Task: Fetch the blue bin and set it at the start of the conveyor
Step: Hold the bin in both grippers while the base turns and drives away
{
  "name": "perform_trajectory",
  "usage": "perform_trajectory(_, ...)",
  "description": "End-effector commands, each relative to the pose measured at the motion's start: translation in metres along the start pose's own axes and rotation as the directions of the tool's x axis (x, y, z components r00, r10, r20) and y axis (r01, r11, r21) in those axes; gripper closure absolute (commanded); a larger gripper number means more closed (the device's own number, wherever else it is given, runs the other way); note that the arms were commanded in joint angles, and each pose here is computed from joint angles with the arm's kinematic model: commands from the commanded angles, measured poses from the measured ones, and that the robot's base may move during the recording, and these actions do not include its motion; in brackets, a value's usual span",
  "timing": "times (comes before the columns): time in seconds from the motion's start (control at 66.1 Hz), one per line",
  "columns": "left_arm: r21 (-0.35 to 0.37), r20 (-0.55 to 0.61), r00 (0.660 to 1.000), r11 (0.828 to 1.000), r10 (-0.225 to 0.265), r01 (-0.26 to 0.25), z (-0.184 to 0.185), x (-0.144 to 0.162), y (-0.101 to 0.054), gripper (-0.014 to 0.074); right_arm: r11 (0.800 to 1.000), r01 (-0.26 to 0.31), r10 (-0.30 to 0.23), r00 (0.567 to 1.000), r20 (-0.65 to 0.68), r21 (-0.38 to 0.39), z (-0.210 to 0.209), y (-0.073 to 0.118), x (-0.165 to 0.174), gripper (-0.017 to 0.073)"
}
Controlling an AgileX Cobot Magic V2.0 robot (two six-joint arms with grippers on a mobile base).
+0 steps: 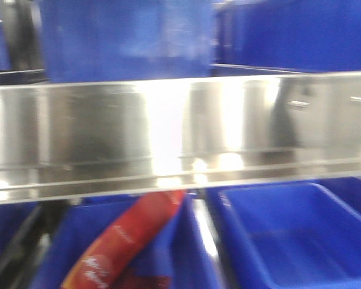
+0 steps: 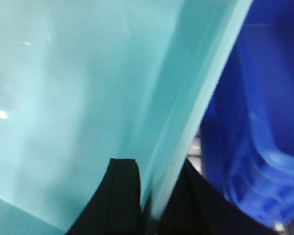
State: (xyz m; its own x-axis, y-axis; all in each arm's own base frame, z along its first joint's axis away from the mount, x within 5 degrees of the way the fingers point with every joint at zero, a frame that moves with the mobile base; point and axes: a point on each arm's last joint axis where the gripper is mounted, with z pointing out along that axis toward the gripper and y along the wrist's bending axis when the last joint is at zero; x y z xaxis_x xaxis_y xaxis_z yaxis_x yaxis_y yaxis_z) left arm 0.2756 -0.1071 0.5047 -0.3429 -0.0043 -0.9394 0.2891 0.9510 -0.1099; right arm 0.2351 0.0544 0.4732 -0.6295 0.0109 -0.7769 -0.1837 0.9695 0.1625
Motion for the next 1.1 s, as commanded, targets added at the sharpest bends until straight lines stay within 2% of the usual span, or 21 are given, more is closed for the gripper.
perform_trajectory(0.0, 0.023, 0.111, 0.994, 1.0, -0.017, 0.015, -0.0087, -0.0128, -0.0014, 0.0705, 0.999, 0.041, -0.042, 0.999, 0.027, 0.029, -0.0088, -0.003, -0.0016, 0.0712)
perform_trajectory(1.089, 0.023, 0.111, 0.994, 1.0, -0.017, 0.015, -0.0087, -0.0128, -0.0014, 0.0705, 0.999, 0.041, -0.042, 0.999, 0.027, 0.029, -0.0088, -0.003, -0.0016, 0.0712)
